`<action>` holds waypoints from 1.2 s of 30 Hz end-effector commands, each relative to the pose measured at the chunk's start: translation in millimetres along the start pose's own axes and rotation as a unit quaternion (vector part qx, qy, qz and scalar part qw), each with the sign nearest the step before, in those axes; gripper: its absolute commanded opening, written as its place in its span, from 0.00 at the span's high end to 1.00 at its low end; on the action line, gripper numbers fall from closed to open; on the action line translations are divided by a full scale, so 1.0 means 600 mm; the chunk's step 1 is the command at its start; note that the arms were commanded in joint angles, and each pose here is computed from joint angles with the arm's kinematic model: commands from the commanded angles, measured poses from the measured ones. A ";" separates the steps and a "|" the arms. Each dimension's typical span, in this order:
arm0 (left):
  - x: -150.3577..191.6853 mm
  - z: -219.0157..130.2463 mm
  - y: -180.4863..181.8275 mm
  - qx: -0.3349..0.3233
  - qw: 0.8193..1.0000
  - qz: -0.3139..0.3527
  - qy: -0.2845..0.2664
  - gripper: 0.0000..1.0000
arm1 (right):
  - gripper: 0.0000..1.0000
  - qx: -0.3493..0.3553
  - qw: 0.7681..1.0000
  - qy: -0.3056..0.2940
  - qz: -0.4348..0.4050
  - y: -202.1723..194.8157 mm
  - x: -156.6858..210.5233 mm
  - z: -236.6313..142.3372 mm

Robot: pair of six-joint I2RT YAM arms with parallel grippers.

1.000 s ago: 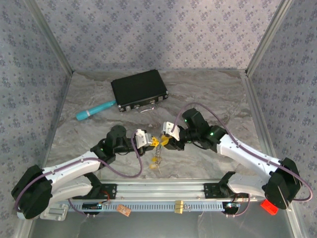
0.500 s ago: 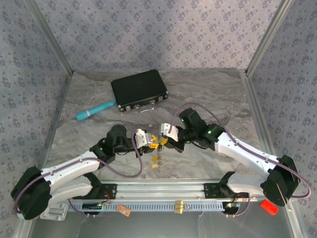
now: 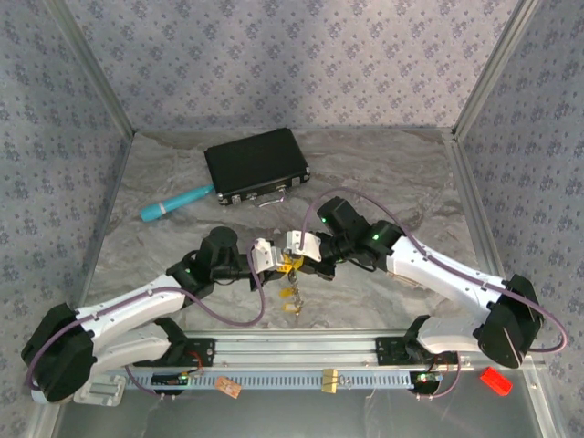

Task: Put the keys on the keyring

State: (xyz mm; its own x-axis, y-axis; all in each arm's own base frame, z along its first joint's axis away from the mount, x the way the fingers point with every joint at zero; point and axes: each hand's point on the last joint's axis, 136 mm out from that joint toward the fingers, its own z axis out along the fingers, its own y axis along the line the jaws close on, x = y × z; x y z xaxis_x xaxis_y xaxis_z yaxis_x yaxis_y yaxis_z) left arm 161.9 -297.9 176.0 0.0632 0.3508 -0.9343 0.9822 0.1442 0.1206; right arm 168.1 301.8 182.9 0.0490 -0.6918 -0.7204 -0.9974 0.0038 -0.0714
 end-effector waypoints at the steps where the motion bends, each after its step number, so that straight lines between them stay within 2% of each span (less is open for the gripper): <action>1: -0.031 -0.001 0.000 0.009 1.000 0.018 -0.023 0.99 | 1.00 -0.002 1.000 -0.024 -0.013 0.005 -0.024 -0.013; 2: -0.031 -0.001 -0.001 0.010 1.000 0.019 -0.024 1.00 | 0.96 0.004 1.000 -0.030 -0.008 0.002 -0.024 -0.015; 5: -0.032 -0.002 0.000 0.006 0.999 0.020 -0.028 1.00 | 0.71 0.028 0.999 -0.042 0.018 -0.009 -0.014 -0.024; 6: -0.033 -0.003 0.000 0.005 0.999 0.020 -0.032 1.00 | 0.68 0.036 0.998 -0.045 0.033 -0.012 -0.008 -0.027; 15: -0.033 -0.004 0.003 -0.005 0.999 0.024 -0.041 1.00 | 0.65 0.063 0.991 -0.063 0.096 -0.009 0.017 -0.025; 22: -0.034 -0.006 0.001 -0.005 0.999 0.027 -0.042 1.00 | 0.68 0.065 0.991 -0.065 0.095 -0.021 0.010 -0.016; 25: -0.033 -0.007 0.001 -0.005 0.999 0.027 -0.041 1.00 | 0.75 0.059 0.992 -0.063 0.095 -0.020 0.009 -0.012; 30: -0.032 -0.007 0.001 -0.006 0.999 0.028 -0.040 1.00 | 0.99 0.049 0.992 -0.065 0.096 -0.015 0.009 -0.012; 36: -0.041 -0.011 0.001 -0.010 0.998 0.033 -0.054 1.00 | 1.00 0.042 0.992 -0.051 0.112 -0.014 0.026 -0.009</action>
State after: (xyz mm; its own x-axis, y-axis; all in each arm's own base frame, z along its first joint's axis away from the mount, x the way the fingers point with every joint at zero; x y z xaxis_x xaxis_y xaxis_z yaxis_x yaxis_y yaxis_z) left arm 162.8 -298.5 180.2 0.0824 0.3306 -0.9402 0.9792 0.1489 0.1382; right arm 178.1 287.5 175.3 -0.1429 -0.5907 -0.7941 -0.9764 0.2157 0.0152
